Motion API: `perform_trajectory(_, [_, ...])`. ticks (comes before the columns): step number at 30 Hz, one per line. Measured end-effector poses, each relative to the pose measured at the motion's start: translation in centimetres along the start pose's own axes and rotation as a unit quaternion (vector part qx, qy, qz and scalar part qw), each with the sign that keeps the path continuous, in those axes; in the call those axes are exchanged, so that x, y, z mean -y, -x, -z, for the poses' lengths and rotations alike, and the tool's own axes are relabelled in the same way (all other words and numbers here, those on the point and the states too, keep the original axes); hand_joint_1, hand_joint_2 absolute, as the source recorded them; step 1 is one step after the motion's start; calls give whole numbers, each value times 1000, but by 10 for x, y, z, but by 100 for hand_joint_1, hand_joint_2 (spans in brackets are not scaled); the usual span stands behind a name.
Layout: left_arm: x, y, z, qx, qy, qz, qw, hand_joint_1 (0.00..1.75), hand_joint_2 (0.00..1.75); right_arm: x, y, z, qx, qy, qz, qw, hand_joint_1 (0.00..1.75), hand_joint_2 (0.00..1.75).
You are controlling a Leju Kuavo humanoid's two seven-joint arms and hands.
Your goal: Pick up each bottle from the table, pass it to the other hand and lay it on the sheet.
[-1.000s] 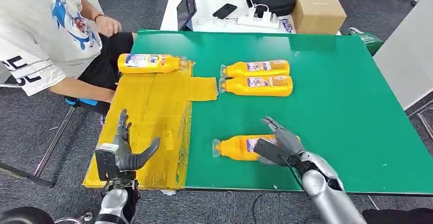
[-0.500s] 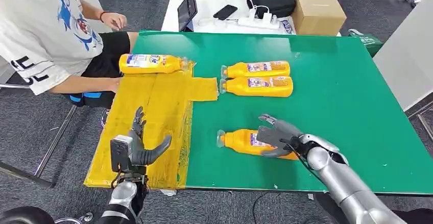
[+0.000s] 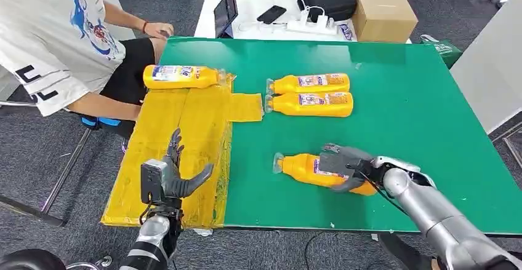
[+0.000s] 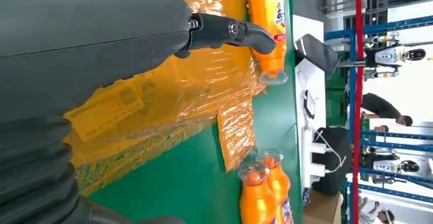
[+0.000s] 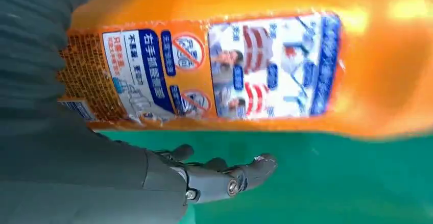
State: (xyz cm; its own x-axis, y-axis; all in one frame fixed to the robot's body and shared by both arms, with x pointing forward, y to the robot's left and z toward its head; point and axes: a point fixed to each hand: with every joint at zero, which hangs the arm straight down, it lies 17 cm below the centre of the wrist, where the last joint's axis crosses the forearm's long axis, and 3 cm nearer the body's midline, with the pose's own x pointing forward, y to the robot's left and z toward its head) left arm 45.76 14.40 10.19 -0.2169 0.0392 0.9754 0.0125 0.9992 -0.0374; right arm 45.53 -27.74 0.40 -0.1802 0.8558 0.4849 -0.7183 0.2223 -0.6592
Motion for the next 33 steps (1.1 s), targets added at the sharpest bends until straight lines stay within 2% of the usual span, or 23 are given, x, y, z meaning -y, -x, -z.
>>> perform_trajectory(8, [5, 6, 1, -10, 6, -6, 1000, 0, 175, 21, -7, -2, -5, -30, -32, 999, 0, 175])
perform_trajectory(19, [6, 12, -1, -19, 7, -10, 1000, 0, 175, 24, -3, -7, -16, -52, -61, 997, 2, 175])
perform_trajectory(20, [6, 12, -1, -19, 8, -10, 1000, 0, 175, 23, -3, -7, -17, -55, -64, 996, 28, 175])
perform_trajectory(21, [7, 13, -1, -21, 8, -11, 1000, 0, 175, 21, -1, -8, -20, -60, -69, 996, 133, 175])
perform_trajectory(22, [7, 14, -2, -22, 9, -11, 1000, 0, 175, 20, 1, -8, -23, -64, -74, 995, 166, 175])
perform_trajectory(24, [6, 15, -2, -25, 8, -12, 1000, 0, 175, 18, 4, -8, -32, -68, -88, 993, 175, 175])
perform_trajectory(33, [8, 17, -3, -28, 9, -10, 1000, 0, 175, 9, 7, -3, -40, -69, -132, 988, 175, 175])
